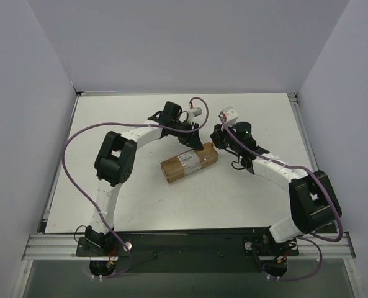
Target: Unpack the express box
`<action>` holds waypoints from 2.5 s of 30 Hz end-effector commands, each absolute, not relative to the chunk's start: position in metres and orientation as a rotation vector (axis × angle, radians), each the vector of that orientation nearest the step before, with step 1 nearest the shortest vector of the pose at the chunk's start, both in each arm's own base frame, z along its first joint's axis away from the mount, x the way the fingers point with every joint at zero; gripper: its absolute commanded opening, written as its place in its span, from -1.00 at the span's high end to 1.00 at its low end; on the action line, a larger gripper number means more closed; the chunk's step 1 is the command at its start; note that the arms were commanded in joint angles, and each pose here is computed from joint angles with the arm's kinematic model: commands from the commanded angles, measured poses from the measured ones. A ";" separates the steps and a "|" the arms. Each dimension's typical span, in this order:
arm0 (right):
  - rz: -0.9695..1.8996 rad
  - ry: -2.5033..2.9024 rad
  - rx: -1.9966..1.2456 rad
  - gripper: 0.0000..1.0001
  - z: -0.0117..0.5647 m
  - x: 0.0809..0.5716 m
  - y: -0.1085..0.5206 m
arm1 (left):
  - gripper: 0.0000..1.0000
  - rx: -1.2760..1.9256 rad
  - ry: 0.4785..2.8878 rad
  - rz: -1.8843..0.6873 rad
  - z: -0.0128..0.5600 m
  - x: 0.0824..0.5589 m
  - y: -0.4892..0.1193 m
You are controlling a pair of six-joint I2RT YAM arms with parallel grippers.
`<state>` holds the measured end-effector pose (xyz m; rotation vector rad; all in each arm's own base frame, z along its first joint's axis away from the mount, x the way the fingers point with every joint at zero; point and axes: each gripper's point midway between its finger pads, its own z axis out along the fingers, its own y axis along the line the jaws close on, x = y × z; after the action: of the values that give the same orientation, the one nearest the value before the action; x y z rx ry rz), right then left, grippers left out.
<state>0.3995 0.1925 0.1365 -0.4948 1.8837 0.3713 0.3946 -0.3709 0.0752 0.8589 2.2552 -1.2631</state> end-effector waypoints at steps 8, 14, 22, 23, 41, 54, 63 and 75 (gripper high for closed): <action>0.383 1.876 -0.514 1.00 0.139 0.397 0.197 | 0.00 1.057 1.888 -1.130 0.174 0.386 -0.348; 0.377 1.880 -0.511 1.00 0.137 0.404 0.198 | 0.68 1.187 1.848 -1.252 0.137 0.342 -0.370; 0.362 1.884 -0.508 1.00 0.135 0.401 0.194 | 1.00 0.878 2.002 -1.398 0.099 0.355 -0.394; 0.359 1.886 -0.508 1.00 0.134 0.399 0.194 | 1.00 0.845 2.041 -1.391 0.089 0.357 -0.394; 0.309 1.930 -0.495 1.00 0.121 0.369 0.177 | 1.00 0.678 2.138 -1.370 0.065 0.383 -0.385; 0.046 1.941 -0.288 1.00 0.132 0.357 0.168 | 1.00 0.619 2.132 -1.395 0.064 0.390 -0.395; 0.041 1.989 -0.294 1.00 0.124 0.340 0.160 | 1.00 0.591 2.130 -1.388 0.062 0.400 -0.395; 0.071 2.055 -0.284 1.00 0.125 0.326 0.159 | 1.00 0.574 2.123 -1.392 0.062 0.402 -0.397</action>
<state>0.3427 0.1611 0.1306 -0.2769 1.9826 0.0664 0.3816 -0.4053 0.0913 0.6526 2.0679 -1.4982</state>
